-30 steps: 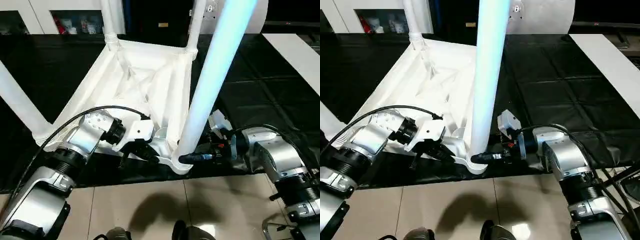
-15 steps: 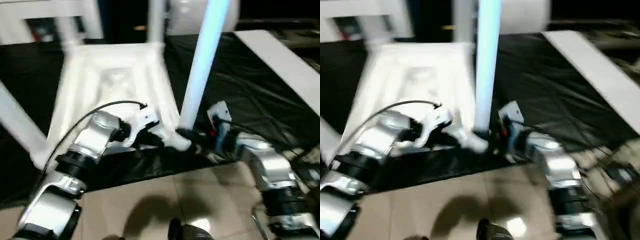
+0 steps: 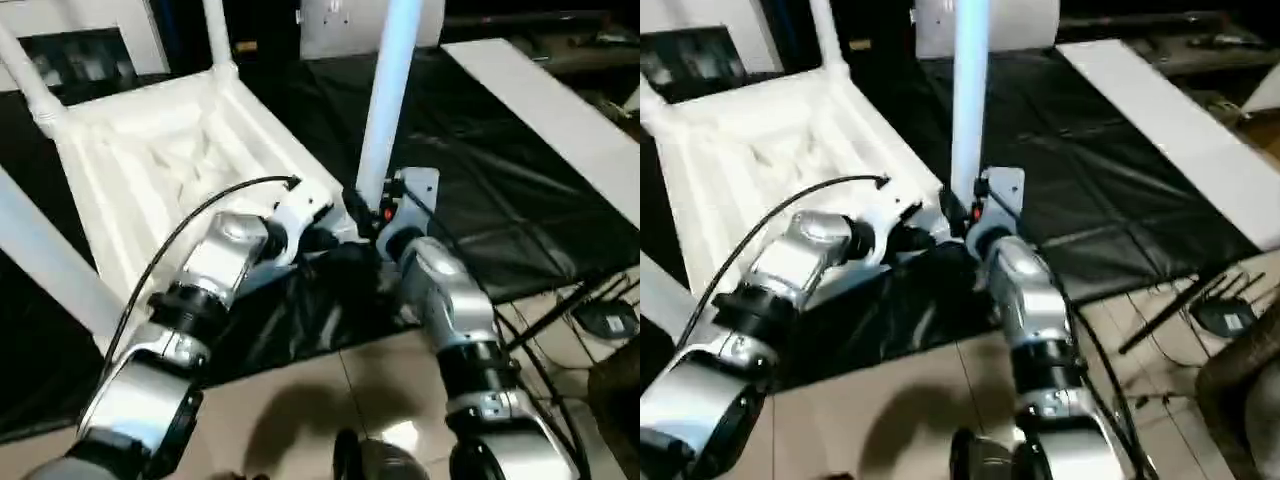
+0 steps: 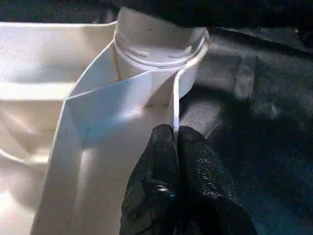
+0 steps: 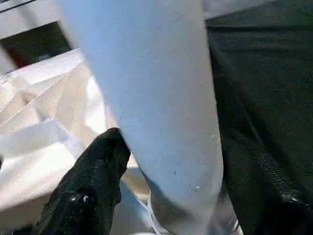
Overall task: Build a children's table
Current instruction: Rotate leg to tighten
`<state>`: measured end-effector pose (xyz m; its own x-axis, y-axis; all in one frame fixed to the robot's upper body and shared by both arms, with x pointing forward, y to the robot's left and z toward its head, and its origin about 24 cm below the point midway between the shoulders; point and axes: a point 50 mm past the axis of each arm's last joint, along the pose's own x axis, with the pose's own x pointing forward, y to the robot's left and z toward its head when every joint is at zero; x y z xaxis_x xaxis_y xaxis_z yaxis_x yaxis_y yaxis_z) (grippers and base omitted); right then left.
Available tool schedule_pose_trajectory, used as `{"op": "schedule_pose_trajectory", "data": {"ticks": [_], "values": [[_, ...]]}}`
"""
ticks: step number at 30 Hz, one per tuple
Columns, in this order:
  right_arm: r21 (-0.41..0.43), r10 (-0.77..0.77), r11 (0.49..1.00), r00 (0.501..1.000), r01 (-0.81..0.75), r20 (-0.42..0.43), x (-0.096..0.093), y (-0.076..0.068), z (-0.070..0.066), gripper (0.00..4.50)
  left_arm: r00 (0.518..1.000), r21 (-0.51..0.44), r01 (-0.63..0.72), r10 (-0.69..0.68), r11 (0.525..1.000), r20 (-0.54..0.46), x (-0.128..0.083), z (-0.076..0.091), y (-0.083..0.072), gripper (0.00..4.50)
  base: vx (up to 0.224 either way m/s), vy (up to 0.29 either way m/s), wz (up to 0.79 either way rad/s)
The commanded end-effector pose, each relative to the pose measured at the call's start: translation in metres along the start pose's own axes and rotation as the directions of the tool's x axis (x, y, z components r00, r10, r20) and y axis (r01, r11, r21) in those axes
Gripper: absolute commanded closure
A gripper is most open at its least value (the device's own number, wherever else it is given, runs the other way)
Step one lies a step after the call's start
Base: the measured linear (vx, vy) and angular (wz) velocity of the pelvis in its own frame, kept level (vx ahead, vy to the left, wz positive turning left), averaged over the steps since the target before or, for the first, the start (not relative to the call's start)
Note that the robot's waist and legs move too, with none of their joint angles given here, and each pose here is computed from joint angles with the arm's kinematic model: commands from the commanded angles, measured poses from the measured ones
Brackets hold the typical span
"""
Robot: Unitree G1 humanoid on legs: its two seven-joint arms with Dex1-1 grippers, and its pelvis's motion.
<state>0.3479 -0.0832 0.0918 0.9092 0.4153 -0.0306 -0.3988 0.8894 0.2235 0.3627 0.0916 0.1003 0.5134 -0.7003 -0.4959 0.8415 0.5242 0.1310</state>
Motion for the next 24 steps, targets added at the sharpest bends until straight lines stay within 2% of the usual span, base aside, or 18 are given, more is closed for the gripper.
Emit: {"op": "schedule_pose_trajectory", "data": {"ticks": [1,3,4,7,8,11,14,16,18,19,20,21,24], "values": [[-0.034,0.107,0.994,0.994,-0.107,-0.017,-0.002,0.012,-0.005,1.08,0.999,0.058,0.034,-0.036,0.998,0.031,-0.002,0.007,-0.003,4.50,0.052,-0.002,0.02],[-0.074,0.144,0.987,0.990,-0.144,-0.012,-0.011,0.003,-0.004,0.99,0.997,0.090,0.075,-0.077,0.993,0.026,-0.005,0.002,-0.004,4.50,0.000,0.000,0.00],[-0.126,0.179,0.976,0.984,-0.180,-0.017,-0.022,-0.008,-0.002,0.85,0.994,0.099,0.110,-0.112,0.989,0.006,-0.009,-0.004,-0.004,4.50,0.000,0.000,0.00],[-0.199,0.255,0.945,0.966,-0.259,-0.045,-0.038,-0.024,0.001,0.59,0.986,0.133,0.167,-0.166,0.977,-0.017,-0.014,-0.011,-0.004,4.50,0.000,0.000,0.00],[-0.202,0.258,0.944,0.965,-0.262,-0.047,-0.038,-0.025,0.001,0.52,0.986,0.134,0.169,-0.168,0.976,-0.019,-0.014,-0.011,-0.004,4.50,0.000,0.000,0.00],[-0.282,0.357,0.883,0.927,-0.375,-0.115,-0.056,-0.041,0.007,0.21,0.963,0.206,0.270,-0.265,0.941,-0.048,-0.020,-0.018,-0.006,4.50,0.000,0.000,0.00],[-0.285,0.439,0.837,0.884,-0.467,-0.161,-0.066,-0.047,0.014,0.06,0.942,0.220,0.337,-0.329,0.915,-0.072,-0.023,-0.022,-0.009,4.50,0.000,0.000,0.00],[-0.264,0.519,0.789,0.831,-0.555,-0.199,-0.072,-0.047,0.018,0.06,0.920,0.251,0.392,-0.383,0.885,-0.086,-0.025,-0.024,-0.012,4.50,0.000,0.000,0.00],[-0.258,0.580,0.733,0.776,-0.629,-0.245,-0.077,-0.047,0.020,0.06,0.890,0.276,0.455,-0.438,0.847,-0.124,-0.029,-0.028,-0.015,4.50,0.000,0.000,0.00],[-0.257,0.628,0.674,0.720,-0.693,-0.295,-0.080,-0.047,0.020,0.06,0.861,0.301,0.509,-0.479,0.806,-0.172,-0.032,-0.031,-0.017,4.50,0.000,0.000,0.00],[-0.251,0.647,0.649,0.694,-0.719,-0.314,-0.080,-0.047,0.020,0.06,0.849,0.313,0.529,-0.493,0.789,-0.191,-0.033,-0.032,-0.017,4.50,0.000,0.000,0.00],[-0.247,0.656,0.638,0.683,-0.729,-0.321,-0.080,-0.047,0.020,0.35,0.844,0.318,0.536,-0.498,0.782,-0.197,-0.034,-0.033,-0.017,4.50,0.000,0.000,0.00],[-0.216,0.689,0.591,0.625,-0.778,-0.367,-0.079,-0.048,0.019,0.49,0.824,0.322,0.566,-0.523,0.759,-0.216,-0.035,-0.033,-0.017,4.50,0.000,0.000,0.00]]}}
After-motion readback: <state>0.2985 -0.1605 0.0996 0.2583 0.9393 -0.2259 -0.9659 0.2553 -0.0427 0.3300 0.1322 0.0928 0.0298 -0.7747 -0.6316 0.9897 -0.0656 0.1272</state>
